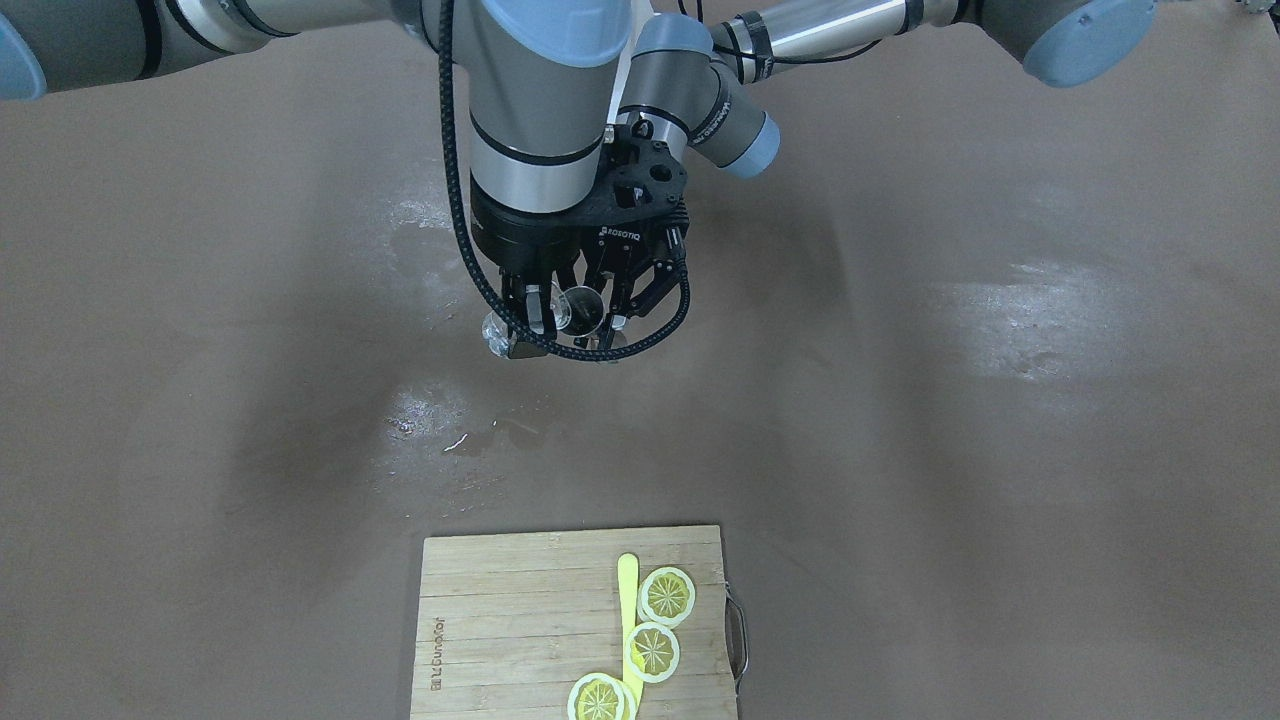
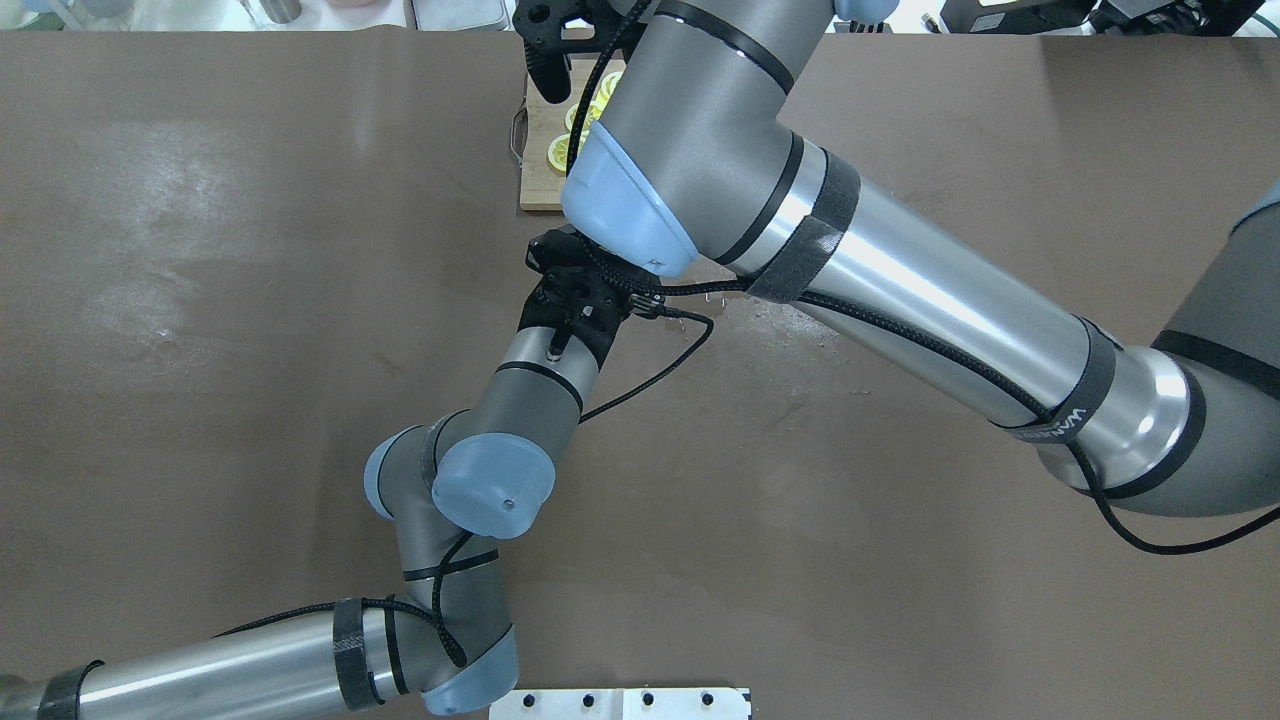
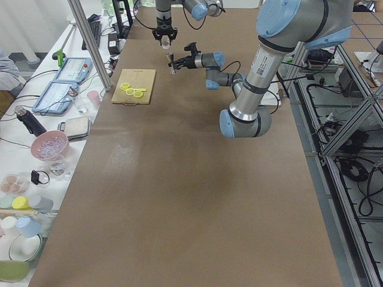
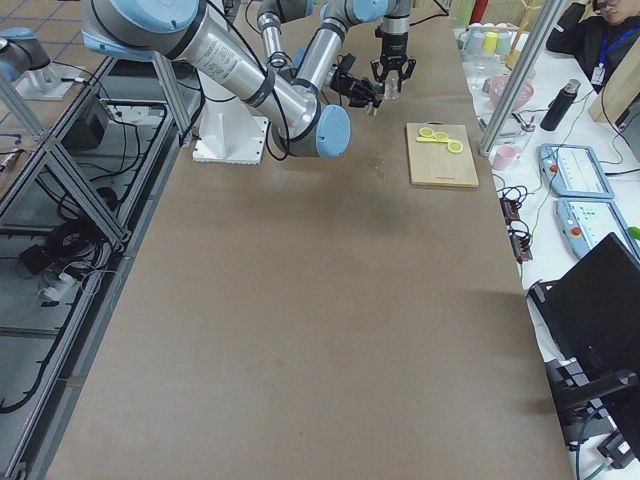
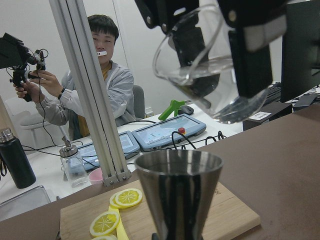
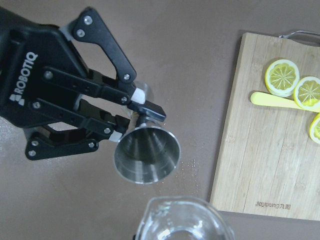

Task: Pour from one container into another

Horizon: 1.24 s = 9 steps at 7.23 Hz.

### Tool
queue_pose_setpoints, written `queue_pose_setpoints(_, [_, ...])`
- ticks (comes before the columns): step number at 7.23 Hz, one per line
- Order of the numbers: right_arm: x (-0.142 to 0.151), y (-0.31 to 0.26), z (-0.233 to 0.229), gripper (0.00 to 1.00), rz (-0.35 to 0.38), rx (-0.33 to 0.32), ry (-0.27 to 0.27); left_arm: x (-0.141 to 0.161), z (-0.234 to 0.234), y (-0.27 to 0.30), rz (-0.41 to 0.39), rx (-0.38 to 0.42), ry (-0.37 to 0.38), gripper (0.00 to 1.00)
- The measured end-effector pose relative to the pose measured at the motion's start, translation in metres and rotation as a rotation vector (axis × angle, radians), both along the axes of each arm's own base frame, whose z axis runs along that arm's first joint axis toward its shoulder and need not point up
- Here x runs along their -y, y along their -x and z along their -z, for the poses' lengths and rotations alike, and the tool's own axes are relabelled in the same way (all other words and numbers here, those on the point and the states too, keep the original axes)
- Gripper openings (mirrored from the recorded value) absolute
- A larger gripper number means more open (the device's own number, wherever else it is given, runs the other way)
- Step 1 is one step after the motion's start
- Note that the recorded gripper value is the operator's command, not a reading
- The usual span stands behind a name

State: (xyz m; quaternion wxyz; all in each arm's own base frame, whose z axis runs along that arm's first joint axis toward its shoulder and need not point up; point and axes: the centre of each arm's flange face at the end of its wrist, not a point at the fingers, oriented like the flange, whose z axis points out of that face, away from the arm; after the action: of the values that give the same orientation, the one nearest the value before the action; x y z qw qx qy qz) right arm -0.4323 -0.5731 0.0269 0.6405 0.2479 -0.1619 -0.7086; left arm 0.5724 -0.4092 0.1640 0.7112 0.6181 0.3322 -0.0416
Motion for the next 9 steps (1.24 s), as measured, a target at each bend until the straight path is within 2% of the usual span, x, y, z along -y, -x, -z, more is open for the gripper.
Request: queue_pose_setpoints(9, [-0.009,0.02,0.007,0.0,0.006,-0.086,-0.045,0.0,-0.002,-0.001,0.002,0.004,0.001,0.0])
